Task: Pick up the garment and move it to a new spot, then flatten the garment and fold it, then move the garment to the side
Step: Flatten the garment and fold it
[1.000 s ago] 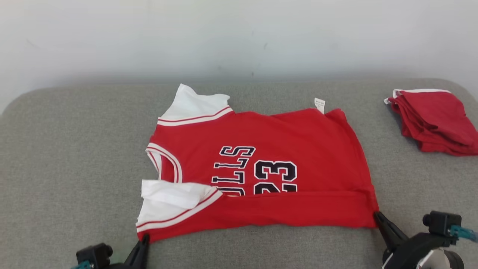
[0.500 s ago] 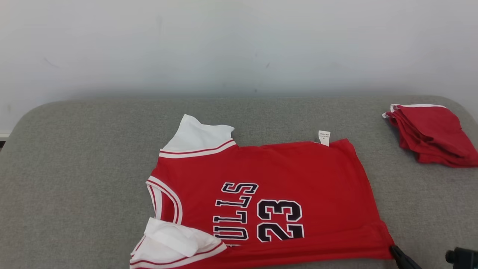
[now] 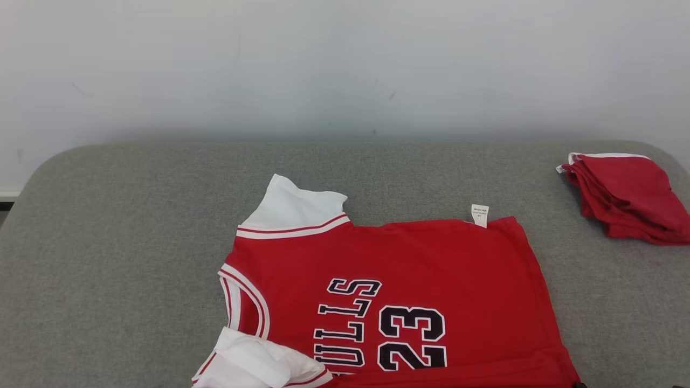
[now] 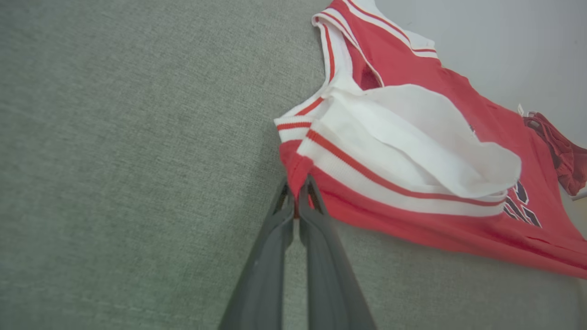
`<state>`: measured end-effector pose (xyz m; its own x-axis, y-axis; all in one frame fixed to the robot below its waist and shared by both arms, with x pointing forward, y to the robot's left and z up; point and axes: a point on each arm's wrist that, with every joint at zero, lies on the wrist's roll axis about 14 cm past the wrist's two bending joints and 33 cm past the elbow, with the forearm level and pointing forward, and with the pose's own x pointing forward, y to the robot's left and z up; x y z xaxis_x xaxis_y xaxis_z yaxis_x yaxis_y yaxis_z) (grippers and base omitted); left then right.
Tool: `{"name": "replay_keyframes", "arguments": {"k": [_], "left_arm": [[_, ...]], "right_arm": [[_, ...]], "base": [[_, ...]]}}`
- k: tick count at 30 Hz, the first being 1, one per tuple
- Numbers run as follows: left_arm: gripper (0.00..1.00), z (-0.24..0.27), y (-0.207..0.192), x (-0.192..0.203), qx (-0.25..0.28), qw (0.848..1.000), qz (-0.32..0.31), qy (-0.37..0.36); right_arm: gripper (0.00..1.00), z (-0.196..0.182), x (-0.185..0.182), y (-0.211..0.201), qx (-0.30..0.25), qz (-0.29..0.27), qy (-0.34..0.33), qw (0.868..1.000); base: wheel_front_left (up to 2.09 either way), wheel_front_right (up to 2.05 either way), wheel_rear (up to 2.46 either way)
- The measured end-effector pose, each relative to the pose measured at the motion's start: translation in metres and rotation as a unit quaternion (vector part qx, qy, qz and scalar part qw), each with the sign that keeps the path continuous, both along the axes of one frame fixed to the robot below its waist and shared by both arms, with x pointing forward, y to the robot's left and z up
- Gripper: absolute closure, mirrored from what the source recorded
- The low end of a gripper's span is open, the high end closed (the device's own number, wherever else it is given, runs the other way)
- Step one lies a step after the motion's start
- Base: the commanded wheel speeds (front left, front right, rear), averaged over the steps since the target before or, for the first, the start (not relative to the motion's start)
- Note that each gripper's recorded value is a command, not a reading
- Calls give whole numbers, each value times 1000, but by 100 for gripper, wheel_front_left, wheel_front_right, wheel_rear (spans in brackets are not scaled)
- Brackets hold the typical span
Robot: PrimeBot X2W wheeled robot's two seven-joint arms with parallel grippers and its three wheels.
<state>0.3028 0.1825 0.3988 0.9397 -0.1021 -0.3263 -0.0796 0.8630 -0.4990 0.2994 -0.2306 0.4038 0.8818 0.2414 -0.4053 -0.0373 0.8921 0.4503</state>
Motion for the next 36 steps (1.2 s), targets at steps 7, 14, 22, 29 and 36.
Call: {"name": "replay_keyframes", "arguments": {"k": [7,14,22,29,36], "left_arm": [[20,-8,-4,5,12,1000,-8,10],[0,-3,5,10,27,1000,0,-4],[0,41,24,28,56,994,25,-87],[0,84,27,41,96,981,45,-165],[0,109,30,49,144,965,64,-209]], "right_arm": [[0,-2,9,7,-20,4,-13,1000],[0,15,26,7,-41,-2,-57,998],[0,47,43,11,-62,-15,-136,989],[0,76,57,15,-106,-23,-209,972],[0,103,64,31,-115,-34,-264,957]], "base": [[0,0,0],[0,0,0],[0,0,0],[0,0,0],[0,0,0]]}}
